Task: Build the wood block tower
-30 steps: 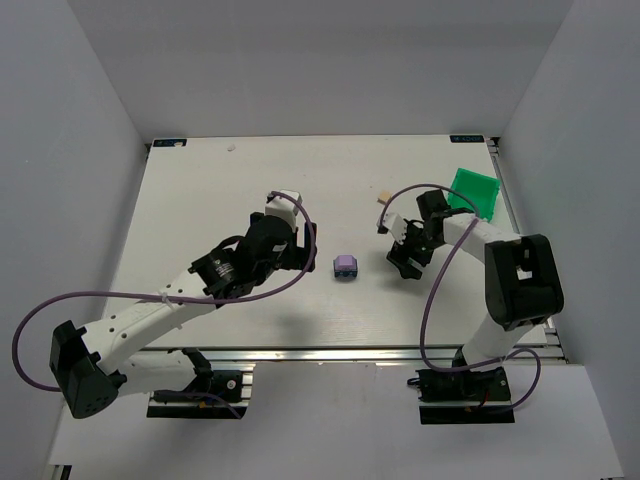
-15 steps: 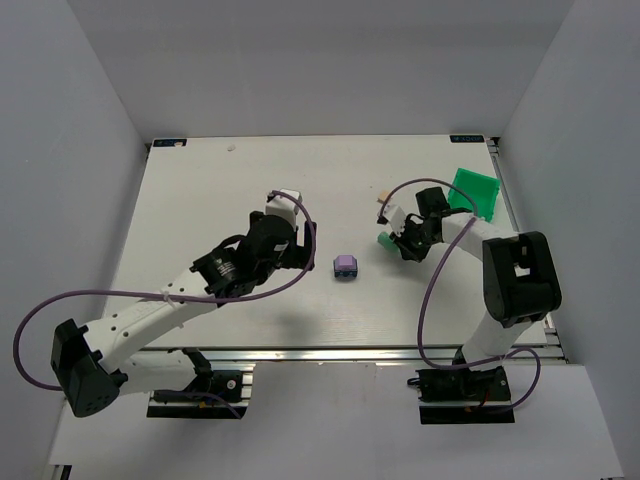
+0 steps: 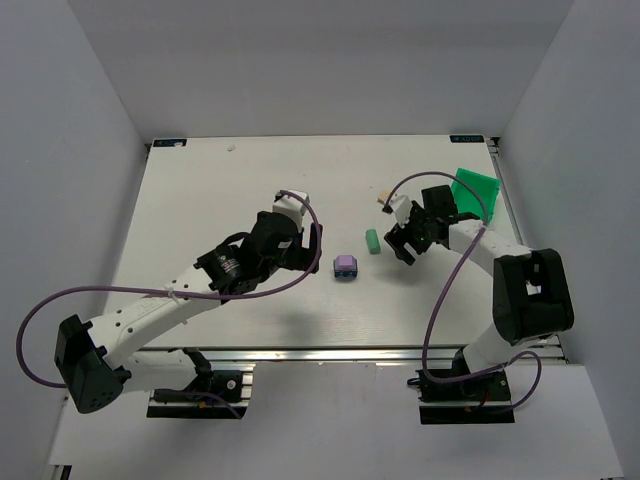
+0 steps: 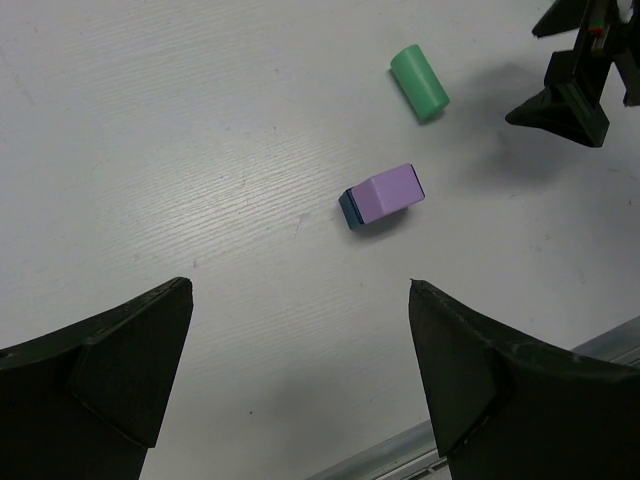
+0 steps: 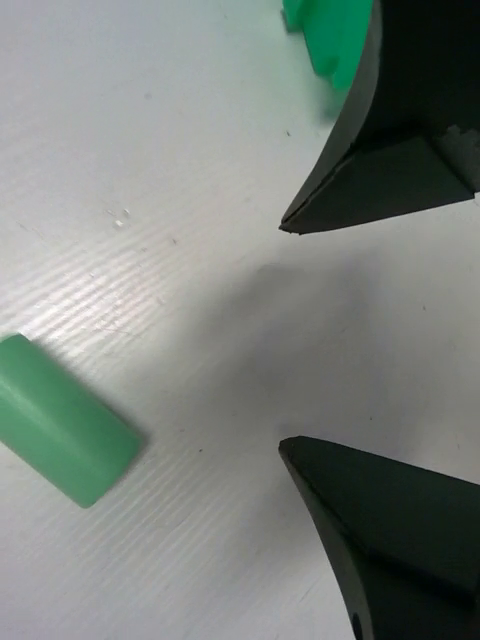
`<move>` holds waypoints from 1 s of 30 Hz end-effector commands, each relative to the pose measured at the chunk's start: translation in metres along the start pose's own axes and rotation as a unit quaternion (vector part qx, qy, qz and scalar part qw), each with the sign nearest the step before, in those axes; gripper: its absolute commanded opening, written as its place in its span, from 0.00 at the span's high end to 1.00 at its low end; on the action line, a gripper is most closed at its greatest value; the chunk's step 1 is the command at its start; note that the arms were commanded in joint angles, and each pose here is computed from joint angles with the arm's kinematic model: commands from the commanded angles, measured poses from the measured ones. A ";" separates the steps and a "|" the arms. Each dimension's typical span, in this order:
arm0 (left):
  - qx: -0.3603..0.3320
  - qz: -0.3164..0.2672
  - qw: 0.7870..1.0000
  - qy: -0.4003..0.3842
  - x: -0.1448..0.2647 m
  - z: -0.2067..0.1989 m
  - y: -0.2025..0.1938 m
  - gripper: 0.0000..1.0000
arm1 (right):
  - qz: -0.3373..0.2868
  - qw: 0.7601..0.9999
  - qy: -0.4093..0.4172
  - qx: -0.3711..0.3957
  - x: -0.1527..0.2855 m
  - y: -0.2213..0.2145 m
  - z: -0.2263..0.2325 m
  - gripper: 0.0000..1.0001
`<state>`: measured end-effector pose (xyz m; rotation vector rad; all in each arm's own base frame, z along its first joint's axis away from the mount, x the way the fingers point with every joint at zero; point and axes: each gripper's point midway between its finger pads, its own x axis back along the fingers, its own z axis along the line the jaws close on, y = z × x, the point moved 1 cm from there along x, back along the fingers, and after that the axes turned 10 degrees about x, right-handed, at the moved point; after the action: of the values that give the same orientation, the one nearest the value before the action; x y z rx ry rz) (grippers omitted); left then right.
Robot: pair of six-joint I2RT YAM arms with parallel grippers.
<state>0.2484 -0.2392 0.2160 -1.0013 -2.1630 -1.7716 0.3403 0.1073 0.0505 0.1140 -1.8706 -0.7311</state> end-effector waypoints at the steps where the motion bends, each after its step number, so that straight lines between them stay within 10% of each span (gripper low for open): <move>1: -0.003 0.001 1.000 -0.019 0.002 -0.007 0.004 0.02 | -0.071 0.996 -0.045 -0.011 0.018 0.054 -0.031 0.11; 12: -0.010 0.023 0.999 -0.025 -0.007 -0.014 -0.001 0.02 | -0.064 0.949 -0.053 -0.303 -0.023 0.118 -0.024 0.11; 30: -0.004 0.013 1.000 -0.025 0.006 -0.006 -0.003 0.02 | 0.074 0.935 -0.104 -0.330 -0.077 0.110 0.018 0.28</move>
<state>0.2424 -0.2498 0.2031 -1.1131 -2.1072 -1.7606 0.3868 0.2367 0.0406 -0.4959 -1.6991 -1.2615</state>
